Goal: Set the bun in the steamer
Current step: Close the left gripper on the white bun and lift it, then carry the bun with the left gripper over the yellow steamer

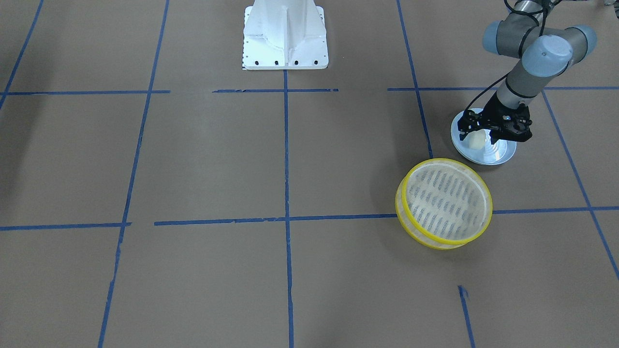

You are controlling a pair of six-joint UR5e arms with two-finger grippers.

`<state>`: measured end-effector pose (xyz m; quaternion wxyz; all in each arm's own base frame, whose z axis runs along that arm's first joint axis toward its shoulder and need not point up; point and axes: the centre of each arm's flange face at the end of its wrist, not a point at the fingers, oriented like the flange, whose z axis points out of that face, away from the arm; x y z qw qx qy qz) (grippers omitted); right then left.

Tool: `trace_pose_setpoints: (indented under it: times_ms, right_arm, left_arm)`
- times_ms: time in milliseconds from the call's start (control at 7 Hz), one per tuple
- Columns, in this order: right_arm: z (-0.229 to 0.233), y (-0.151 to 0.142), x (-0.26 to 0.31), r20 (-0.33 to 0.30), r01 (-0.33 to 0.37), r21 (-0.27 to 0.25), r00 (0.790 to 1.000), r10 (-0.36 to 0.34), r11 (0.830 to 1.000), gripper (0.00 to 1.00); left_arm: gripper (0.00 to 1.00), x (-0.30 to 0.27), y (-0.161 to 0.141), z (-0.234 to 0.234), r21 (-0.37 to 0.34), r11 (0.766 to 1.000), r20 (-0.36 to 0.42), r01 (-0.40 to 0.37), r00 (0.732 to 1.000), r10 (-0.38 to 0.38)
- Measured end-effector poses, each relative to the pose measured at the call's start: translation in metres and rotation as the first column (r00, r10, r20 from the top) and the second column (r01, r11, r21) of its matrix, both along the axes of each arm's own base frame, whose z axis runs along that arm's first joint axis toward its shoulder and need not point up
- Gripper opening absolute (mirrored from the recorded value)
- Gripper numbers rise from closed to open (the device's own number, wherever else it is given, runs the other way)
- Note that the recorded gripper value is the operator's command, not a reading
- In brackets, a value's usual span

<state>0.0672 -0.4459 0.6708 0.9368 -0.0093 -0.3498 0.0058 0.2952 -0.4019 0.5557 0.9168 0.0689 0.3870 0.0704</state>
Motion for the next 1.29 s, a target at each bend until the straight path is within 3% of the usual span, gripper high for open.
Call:
trace_pose_setpoints:
  times_ms: [571, 1000, 1286]
  right_arm:
    - [0.0, 0.0, 0.0, 0.0, 0.0, 0.0, 1.0, 0.0, 1.0, 1.0]
    - [0.0, 0.0, 0.0, 0.0, 0.0, 0.0, 1.0, 0.0, 1.0, 1.0]
    - [0.0, 0.0, 0.0, 0.0, 0.0, 0.0, 1.0, 0.0, 1.0, 1.0]
  left_arm:
    - [0.35, -0.002, 0.001, 0.007, -0.015, 1.0, 0.006, -0.002, 1.0, 0.002]
    - [0.35, -0.008, 0.002, -0.015, 0.007, 1.0, -0.025, 0.004, 1.0, -0.004]
    - [0.36, -0.037, -0.025, -0.071, 0.012, 0.998, -0.09, 0.057, 0.994, -0.056]
